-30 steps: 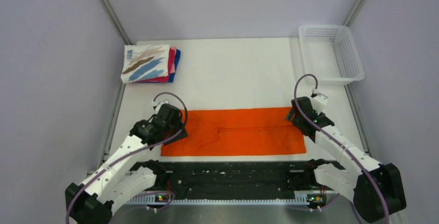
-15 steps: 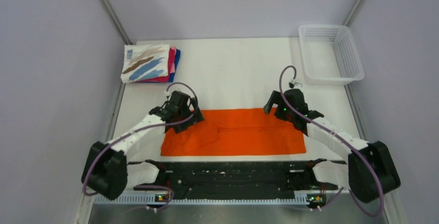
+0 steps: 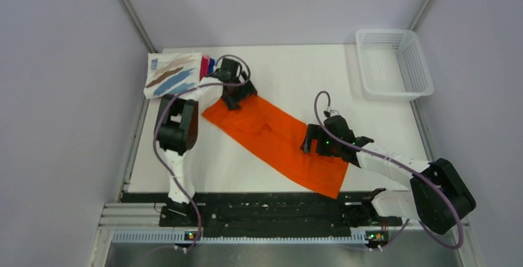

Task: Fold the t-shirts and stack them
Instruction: Rotate the tshirt 90 degrees, then grab the bottom of the folded rectangular tshirt with both arms, then fold the folded rectangular tshirt in 1/3 of the way

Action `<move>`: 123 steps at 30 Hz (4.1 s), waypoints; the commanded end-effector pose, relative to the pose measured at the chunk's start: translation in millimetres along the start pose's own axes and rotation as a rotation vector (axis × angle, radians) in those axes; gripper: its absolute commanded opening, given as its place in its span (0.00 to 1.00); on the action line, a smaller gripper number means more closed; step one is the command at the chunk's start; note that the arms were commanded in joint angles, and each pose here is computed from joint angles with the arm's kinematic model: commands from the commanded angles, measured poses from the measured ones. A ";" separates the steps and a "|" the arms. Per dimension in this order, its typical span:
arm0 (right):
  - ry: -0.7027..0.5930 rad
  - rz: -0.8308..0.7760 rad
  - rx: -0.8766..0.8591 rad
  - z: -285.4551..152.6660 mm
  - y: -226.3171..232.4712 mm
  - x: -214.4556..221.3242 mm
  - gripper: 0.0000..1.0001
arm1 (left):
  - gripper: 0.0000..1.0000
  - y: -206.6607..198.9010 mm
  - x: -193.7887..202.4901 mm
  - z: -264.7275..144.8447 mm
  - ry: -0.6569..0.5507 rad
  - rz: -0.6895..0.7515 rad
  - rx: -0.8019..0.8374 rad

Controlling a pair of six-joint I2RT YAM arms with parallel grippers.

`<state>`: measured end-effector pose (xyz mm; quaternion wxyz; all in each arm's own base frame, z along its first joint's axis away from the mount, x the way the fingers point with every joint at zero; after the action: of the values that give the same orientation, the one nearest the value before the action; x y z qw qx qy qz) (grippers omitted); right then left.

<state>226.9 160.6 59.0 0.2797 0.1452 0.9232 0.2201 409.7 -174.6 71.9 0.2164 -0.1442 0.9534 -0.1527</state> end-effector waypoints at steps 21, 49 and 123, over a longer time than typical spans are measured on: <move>0.124 -0.311 -0.314 -13.7 114.0 29.5 0.99 | 0.99 -212.6 -186.1 59.8 -0.434 -0.083 0.856; 0.188 0.074 -0.040 -75.7 -10.8 78.8 0.73 | 0.59 17.9 259.5 -123.9 0.177 0.418 0.306; -0.153 0.154 -0.171 107.0 78.4 -199.5 0.06 | 0.21 -64.2 -24.3 -1.8 -0.021 0.274 0.346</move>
<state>430.2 183.5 81.3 0.2949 0.2241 0.8849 0.2823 418.6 -219.8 84.6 0.2244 0.0114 0.9379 -0.2642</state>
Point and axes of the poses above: each gripper's point midway between its finger pads, its own z axis out along the fingers, its own y axis along the line the jaws close on, x = y × z, the point moved 3 cm from there along -z, back along the fingers, and after that the axes turned 12 degrees about z, right-handed, at the moved point
